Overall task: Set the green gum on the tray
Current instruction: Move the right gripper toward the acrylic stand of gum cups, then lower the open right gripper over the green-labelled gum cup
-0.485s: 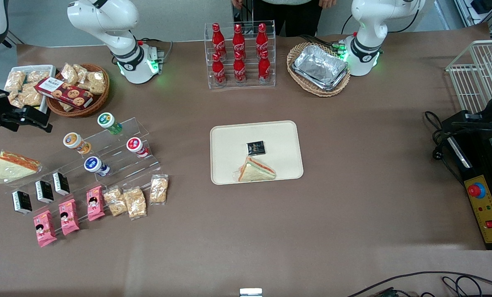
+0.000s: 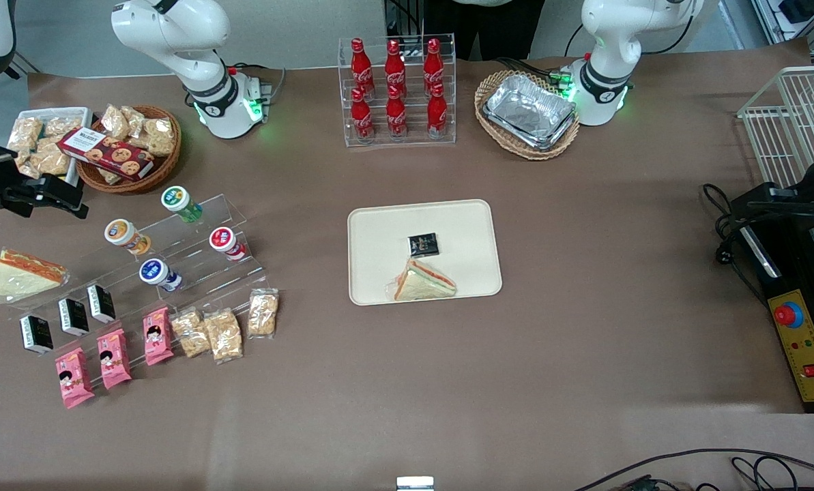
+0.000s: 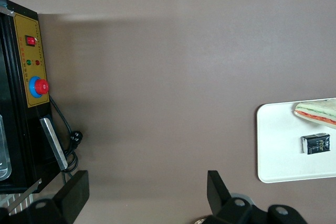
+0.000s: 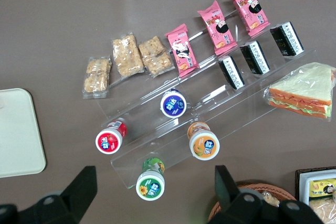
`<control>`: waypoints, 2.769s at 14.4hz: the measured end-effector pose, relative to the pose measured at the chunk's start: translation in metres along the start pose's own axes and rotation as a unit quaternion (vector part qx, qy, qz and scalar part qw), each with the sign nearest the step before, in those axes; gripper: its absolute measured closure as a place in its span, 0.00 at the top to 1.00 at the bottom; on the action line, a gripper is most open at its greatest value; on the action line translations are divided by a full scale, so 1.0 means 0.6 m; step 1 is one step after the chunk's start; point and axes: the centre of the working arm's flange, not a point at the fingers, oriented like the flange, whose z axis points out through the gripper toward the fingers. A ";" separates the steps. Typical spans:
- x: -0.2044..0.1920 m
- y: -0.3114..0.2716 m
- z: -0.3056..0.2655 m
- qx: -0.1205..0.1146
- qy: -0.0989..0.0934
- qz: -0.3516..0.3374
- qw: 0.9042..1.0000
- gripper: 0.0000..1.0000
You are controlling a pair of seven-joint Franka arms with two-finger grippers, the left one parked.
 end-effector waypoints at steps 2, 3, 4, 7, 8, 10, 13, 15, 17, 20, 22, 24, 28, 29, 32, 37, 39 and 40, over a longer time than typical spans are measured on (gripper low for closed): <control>-0.001 0.000 -0.002 0.000 0.001 0.000 1.000 1.00; -0.001 0.000 -0.003 0.000 0.001 0.000 1.000 1.00; -0.004 0.000 -0.003 0.000 -0.002 0.000 1.000 1.00; -0.017 0.000 -0.001 0.000 -0.028 0.000 1.000 1.00; -0.024 0.000 -0.004 0.000 -0.032 0.000 0.999 1.00; -0.049 0.001 -0.011 0.001 -0.036 -0.001 0.999 1.00; -0.116 0.004 -0.014 0.003 -0.042 -0.001 0.999 1.00; -0.163 0.006 -0.014 0.005 -0.040 -0.002 0.999 1.00; -0.199 0.007 -0.017 0.006 -0.037 0.000 0.999 1.00; -0.228 0.002 -0.014 0.007 -0.035 0.006 0.999 1.00; -0.233 -0.013 -0.008 0.008 -0.038 0.007 0.999 1.00; -0.233 -0.022 0.001 0.007 -0.042 0.009 0.999 1.00; -0.225 -0.024 0.041 0.008 -0.042 0.011 0.999 1.00; -0.222 -0.024 0.059 0.008 -0.040 0.011 0.999 1.00; -0.215 -0.025 0.118 0.009 -0.035 0.013 0.999 1.00; -0.209 -0.025 0.214 0.009 -0.046 0.017 0.999 1.00; -0.200 -0.027 0.240 0.012 -0.051 0.019 0.998 1.00; -0.197 -0.028 0.251 0.013 -0.052 0.019 0.998 1.00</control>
